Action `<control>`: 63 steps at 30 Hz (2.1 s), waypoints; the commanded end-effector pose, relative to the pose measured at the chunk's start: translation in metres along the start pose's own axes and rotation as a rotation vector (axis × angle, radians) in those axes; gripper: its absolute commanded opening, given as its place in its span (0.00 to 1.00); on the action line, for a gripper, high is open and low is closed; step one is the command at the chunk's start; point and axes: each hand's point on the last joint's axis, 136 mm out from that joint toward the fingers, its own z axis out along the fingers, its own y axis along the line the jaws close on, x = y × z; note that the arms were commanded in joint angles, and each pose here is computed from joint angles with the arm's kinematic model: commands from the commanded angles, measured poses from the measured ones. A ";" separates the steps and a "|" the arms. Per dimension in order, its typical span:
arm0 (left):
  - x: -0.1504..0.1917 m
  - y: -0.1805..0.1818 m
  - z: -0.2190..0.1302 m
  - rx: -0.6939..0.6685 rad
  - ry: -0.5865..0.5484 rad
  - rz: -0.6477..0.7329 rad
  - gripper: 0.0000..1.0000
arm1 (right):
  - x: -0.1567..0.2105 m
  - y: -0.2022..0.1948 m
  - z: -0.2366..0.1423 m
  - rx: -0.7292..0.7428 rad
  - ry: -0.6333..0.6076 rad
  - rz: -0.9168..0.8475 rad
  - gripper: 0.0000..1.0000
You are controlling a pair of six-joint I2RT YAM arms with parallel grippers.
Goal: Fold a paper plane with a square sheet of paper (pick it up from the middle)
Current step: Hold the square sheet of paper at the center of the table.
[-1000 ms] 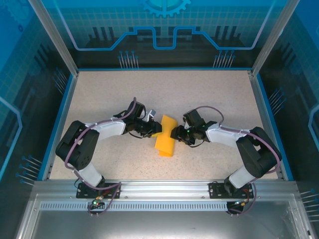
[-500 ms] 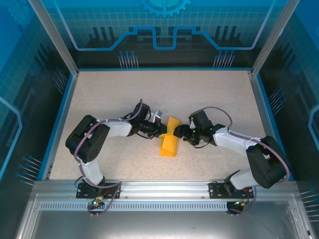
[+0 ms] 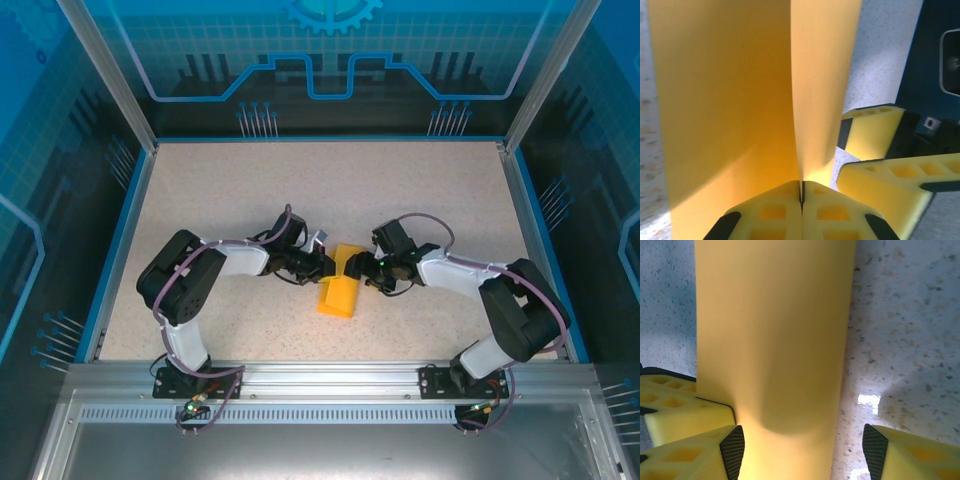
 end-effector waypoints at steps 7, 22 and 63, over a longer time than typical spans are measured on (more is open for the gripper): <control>-0.007 -0.004 -0.009 -0.062 -0.026 0.064 0.08 | 0.010 -0.004 -0.005 0.031 0.011 -0.028 0.66; -0.009 -0.001 -0.012 -0.107 -0.032 0.076 0.18 | 0.016 -0.015 0.012 0.080 0.031 -0.007 0.54; -0.008 -0.002 -0.092 -0.340 -0.318 0.159 0.48 | 0.027 -0.019 0.031 0.311 0.149 -0.044 0.63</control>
